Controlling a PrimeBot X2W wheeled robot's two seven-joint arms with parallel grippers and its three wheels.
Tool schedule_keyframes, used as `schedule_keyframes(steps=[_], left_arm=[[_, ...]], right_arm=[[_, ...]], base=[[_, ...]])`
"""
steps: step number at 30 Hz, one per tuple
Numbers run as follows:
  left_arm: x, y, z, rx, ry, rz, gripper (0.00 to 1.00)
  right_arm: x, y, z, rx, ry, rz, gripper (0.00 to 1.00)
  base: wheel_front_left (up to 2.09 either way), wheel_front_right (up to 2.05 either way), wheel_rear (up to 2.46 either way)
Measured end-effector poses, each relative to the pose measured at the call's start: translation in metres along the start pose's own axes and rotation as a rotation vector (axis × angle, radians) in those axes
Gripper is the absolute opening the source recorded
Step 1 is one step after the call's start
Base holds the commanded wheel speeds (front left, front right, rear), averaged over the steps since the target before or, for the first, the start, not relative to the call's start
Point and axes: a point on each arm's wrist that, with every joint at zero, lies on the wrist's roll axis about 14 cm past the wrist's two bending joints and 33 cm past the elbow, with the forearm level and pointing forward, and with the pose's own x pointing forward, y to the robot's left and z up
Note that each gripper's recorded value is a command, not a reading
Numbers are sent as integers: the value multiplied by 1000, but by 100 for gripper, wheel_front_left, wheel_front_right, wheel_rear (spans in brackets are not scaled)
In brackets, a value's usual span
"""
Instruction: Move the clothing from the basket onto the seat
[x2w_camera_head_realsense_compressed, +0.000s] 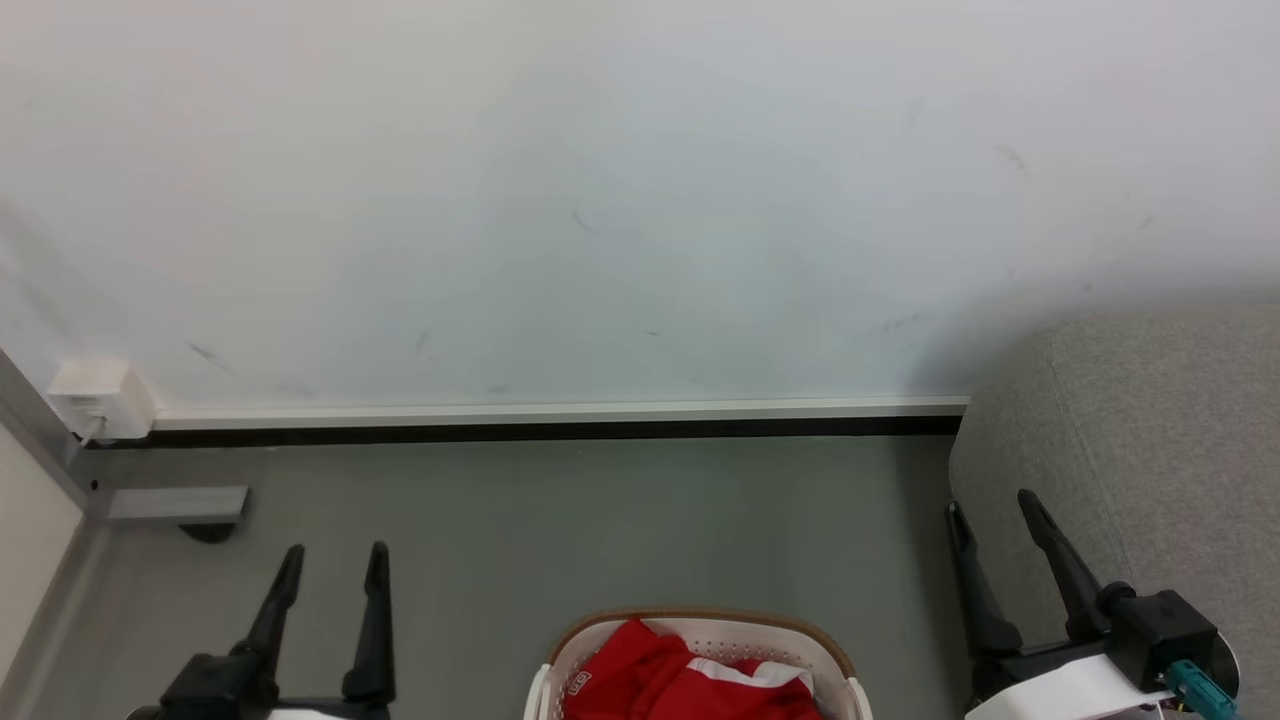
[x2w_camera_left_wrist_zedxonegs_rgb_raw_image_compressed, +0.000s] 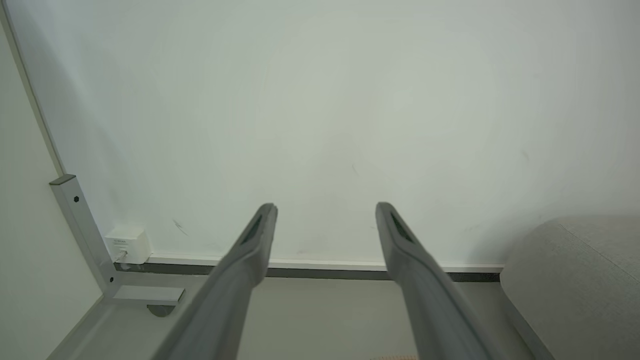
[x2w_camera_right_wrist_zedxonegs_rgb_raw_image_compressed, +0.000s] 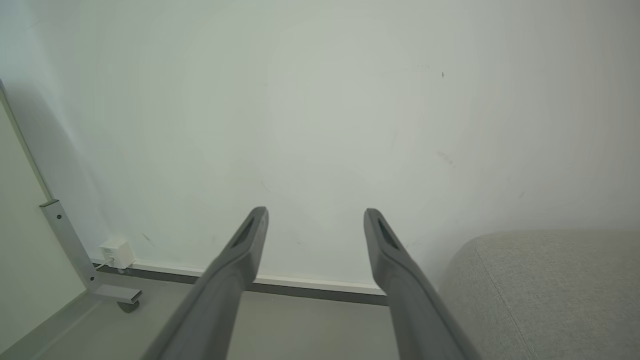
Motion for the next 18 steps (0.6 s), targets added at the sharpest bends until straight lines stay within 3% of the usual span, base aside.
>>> schedule_keyframes(steps=[18], left_arm=[[1,-12,5,100,-36,-49,100]], right_arm=[[1,7,8,-94,-33,34,100]], base=[[0,0,0]])
